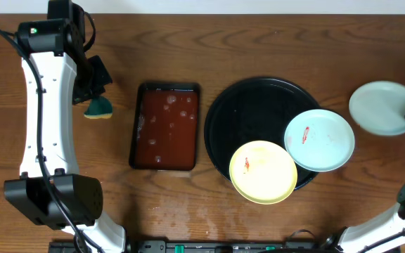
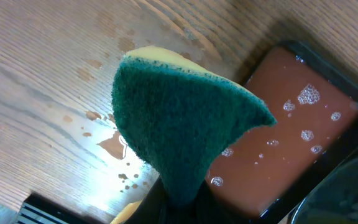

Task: Clean dirty plates on tray and stack at the side
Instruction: 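Lower the plate onto the table at the right side and release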

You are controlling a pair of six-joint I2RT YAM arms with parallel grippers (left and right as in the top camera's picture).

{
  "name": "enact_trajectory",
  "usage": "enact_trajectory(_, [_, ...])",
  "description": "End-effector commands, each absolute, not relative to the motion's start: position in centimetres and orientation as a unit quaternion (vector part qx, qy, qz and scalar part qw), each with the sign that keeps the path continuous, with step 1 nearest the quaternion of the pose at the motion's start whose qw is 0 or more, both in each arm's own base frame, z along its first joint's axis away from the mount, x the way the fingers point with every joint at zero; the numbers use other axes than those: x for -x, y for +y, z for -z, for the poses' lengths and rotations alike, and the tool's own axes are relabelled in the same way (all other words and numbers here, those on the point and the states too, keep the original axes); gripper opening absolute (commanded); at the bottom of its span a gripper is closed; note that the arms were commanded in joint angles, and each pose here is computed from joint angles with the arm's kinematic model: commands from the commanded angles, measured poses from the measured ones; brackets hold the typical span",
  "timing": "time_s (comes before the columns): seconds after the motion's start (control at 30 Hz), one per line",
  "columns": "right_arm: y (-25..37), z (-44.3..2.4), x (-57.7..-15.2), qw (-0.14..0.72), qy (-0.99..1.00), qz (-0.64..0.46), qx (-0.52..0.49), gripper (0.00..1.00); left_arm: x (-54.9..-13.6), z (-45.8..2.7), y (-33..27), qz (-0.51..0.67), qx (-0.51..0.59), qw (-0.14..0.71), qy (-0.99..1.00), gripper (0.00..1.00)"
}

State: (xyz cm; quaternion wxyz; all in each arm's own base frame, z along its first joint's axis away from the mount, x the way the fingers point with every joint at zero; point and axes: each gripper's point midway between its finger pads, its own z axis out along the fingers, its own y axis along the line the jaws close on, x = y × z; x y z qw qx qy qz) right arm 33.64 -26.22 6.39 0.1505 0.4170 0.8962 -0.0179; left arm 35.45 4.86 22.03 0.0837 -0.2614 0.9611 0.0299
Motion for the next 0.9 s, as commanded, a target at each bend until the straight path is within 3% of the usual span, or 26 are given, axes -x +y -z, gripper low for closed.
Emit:
enact_trajectory(0.0, [-26.3, -5.4, -32.9, 0.152, 0.898, 0.025, -0.411, 0.01, -35.1, -22.6, 4.8, -0.029, 0.263, 0.091, 0.96, 0.08])
enact_trajectory(0.07, [-26.3, -5.2, -33.0, 0.155, 0.898, 0.023, -0.411, 0.03, -35.1, -22.6, 4.8, -0.029, 0.261, 0.09, 0.961, 0.08])
enact_trajectory(0.17, [-25.7, -5.5, -33.4, 0.158, 0.905, 0.004, -0.395, 0.27, -35.1, -22.6, 4.8, -0.03, 0.259, 0.09, 0.961, 0.08])
enact_trajectory(0.27, [-24.4, -7.4, -34.5, 0.164, 0.918, -0.04, -0.36, 0.34, -35.1, -22.6, 4.8, -0.03, 0.259, 0.09, 0.961, 0.08])
enact_trajectory(0.53, [-18.2, -14.2, -34.6, 0.106, 0.951, -0.115, -0.266, 0.3, -35.1, -22.6, 4.8, -0.03, 0.259, 0.09, 0.961, 0.08])
enact_trajectory(0.67, [-13.5, -13.2, -32.5, 0.022, 0.969, -0.13, -0.211, 0.36, -35.1, -22.6, 4.8, -0.03, 0.259, 0.09, 0.961, 0.08])
enact_trajectory(0.87, [-11.5, -9.9, -30.3, -0.061, 0.983, -0.039, -0.169, 0.38, -35.0, -22.6, 4.8, -0.03, 0.259, 0.088, 0.961, 0.08])
